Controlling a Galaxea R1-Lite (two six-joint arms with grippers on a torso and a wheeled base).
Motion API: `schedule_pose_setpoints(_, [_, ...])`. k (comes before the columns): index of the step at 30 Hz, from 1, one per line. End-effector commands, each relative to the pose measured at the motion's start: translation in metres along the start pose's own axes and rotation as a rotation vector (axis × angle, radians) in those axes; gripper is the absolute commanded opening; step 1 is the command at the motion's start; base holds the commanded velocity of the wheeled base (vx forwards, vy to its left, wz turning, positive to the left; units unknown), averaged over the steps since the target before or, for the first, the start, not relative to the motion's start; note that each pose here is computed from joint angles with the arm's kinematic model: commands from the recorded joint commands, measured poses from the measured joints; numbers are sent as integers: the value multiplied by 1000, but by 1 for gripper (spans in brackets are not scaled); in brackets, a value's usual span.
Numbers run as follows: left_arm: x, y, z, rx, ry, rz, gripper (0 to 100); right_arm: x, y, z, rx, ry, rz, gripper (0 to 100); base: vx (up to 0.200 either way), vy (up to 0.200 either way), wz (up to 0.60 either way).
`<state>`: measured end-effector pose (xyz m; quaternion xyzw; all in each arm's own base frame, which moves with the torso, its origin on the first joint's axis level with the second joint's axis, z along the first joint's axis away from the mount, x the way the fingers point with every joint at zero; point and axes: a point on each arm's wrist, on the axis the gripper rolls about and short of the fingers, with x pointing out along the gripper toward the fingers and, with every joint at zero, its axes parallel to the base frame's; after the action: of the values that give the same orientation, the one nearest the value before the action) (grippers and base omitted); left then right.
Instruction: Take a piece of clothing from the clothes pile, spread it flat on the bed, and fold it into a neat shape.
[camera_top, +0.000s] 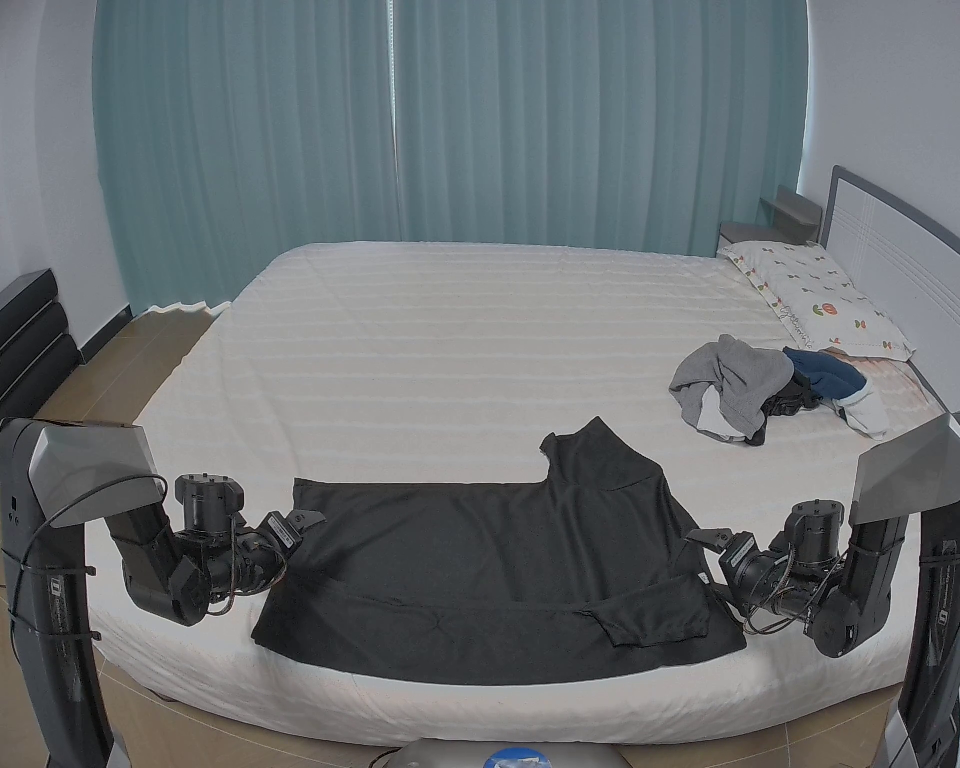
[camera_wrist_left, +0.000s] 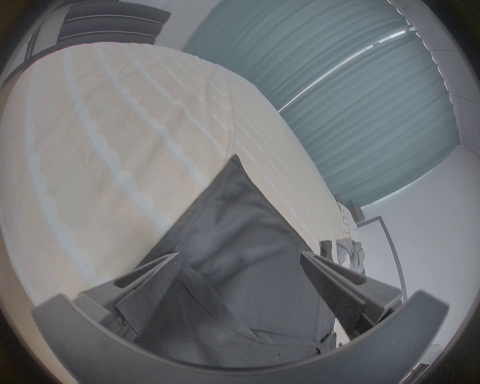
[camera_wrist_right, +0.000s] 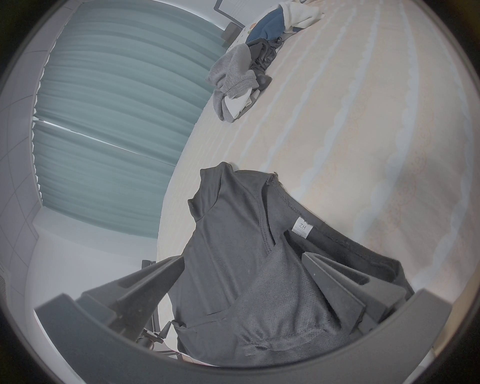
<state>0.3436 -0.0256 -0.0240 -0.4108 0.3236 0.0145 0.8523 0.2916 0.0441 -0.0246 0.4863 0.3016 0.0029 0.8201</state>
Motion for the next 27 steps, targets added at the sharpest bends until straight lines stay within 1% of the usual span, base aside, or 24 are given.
schedule_pose_setpoints(1, [0,3,6,-11,-21,4,100,1,-2,-1,1,5,-7,100,0,0,0])
schedule_pose_setpoints(2, [-9,3,20,-30,-58,1,100,1,-2,-1,3,5,-7,100,0,0,0])
schedule_pose_setpoints(3, [-14,1,25,-33,-66,-8,100,1,-2,-1,3,5,-7,100,0,0,0])
schedule_pose_setpoints(5, [-14,1,25,-33,-66,-8,100,1,-2,-1,3,5,-7,100,0,0,0])
schedule_pose_setpoints(6, [-34,-10,36,-30,-47,-29,100,1,-2,-1,1,5,-7,100,0,0,0])
schedule_pose_setpoints(8, [-41,-14,38,-17,-18,-32,100,1,-2,-1,1,5,-7,100,0,0,0])
schedule_pose_setpoints(9, [-41,-14,38,-17,-18,-32,100,1,-2,-1,1,5,-7,100,0,0,0])
schedule_pose_setpoints(10, [-48,-18,38,43,37,-26,100,1,-2,-1,1,5,-7,100,0,0,0])
schedule_pose_setpoints(12, [-48,-15,34,132,96,-17,100,1,-2,-1,1,5,-7,100,0,0,0])
schedule_pose_setpoints(13, [-47,-14,33,173,111,-12,100,1,-2,-1,1,5,-7,100,0,0,0])
schedule_pose_setpoints(15, [-45,-11,31,225,130,-2,100,1,-2,-1,3,5,-7,100,0,0,0])
schedule_pose_setpoints(17, [-39,-6,27,241,151,10,100,1,-2,-1,1,5,-7,100,0,0,0])
schedule_pose_setpoints(20, [-28,3,19,237,188,35,100,1,-2,-1,1,5,-7,100,0,0,0])
schedule_pose_setpoints(25, [-15,11,9,239,222,59,100,1,-3,-1,1,5,-8,100,0,0,0])
schedule_pose_setpoints(27, [-14,10,7,244,221,63,100,1,-3,-2,2,5,-11,100,0,0,0])
